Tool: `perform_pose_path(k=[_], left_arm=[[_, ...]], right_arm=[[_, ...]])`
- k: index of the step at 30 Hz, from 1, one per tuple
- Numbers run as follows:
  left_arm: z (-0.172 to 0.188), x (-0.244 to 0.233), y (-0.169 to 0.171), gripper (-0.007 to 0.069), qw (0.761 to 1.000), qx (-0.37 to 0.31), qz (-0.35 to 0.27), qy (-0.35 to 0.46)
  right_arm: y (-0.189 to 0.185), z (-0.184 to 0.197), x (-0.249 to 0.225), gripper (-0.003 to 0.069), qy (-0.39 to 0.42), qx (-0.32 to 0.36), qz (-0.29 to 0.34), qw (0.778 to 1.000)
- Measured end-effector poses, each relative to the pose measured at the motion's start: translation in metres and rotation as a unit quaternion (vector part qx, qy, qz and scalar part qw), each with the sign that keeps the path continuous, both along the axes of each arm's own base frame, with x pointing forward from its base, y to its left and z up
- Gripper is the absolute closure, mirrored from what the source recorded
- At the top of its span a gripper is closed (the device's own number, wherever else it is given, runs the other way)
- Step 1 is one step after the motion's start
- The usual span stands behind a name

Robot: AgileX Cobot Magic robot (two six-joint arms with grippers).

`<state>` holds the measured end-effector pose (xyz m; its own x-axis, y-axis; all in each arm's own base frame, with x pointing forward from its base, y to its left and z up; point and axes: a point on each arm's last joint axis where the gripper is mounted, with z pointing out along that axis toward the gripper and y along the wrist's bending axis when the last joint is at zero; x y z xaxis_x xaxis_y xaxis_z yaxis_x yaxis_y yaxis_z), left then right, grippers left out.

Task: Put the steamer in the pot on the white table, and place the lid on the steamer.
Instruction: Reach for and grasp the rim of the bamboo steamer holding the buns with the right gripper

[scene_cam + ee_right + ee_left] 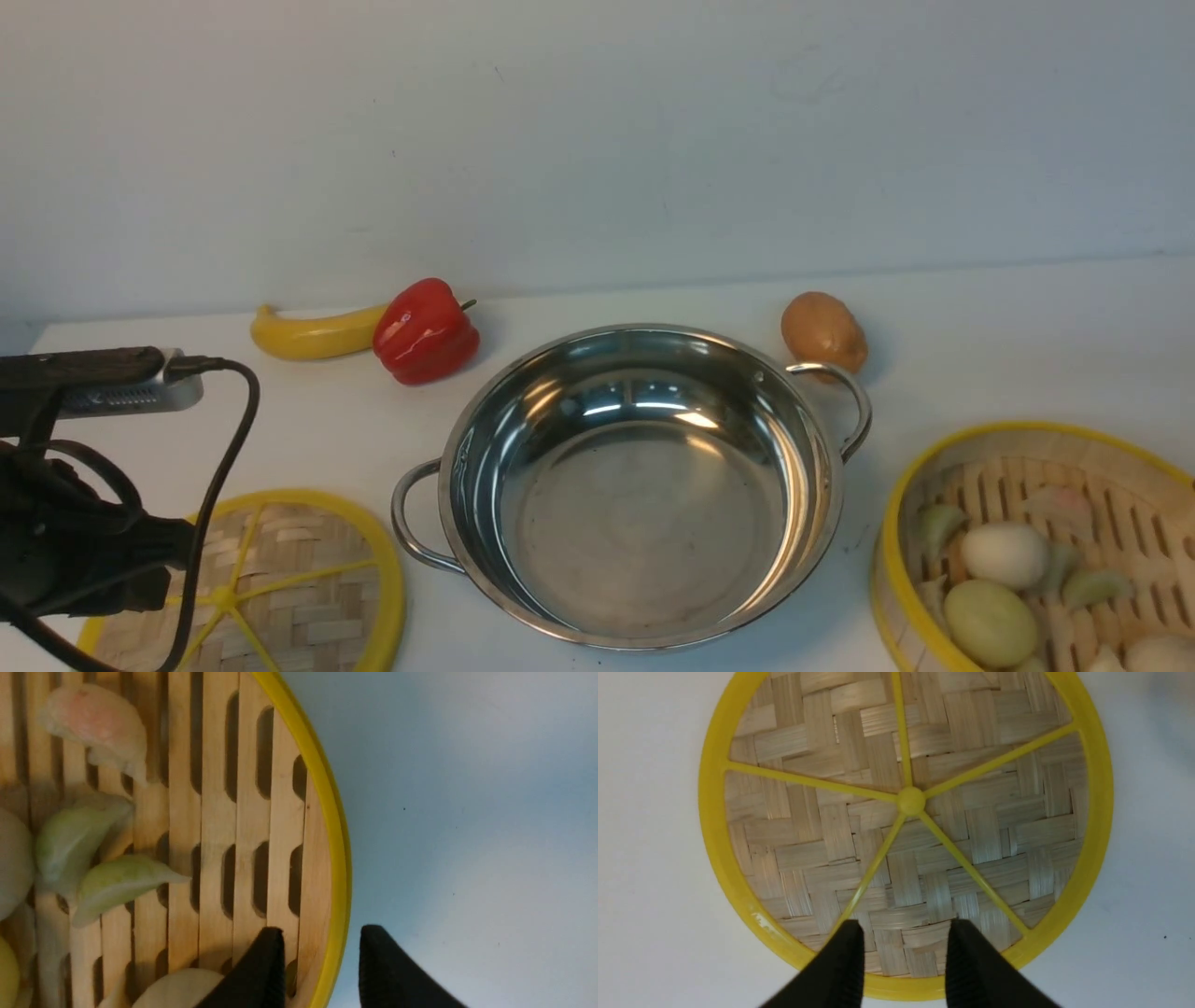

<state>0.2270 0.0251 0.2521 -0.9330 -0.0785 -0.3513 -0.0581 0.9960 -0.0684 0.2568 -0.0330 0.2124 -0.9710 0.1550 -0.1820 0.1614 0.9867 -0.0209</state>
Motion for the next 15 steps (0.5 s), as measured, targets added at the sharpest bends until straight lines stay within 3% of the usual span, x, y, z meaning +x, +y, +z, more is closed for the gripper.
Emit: perform_pose_path(k=[15], left_arm=[[0.0, 0.0, 0.0, 0.0384, 1.0, 0.0, 0.0, -0.001]], right_arm=[[-0.004, -0.025, 0.015, 0.0414, 0.011, -0.011, 0.01, 1.0]])
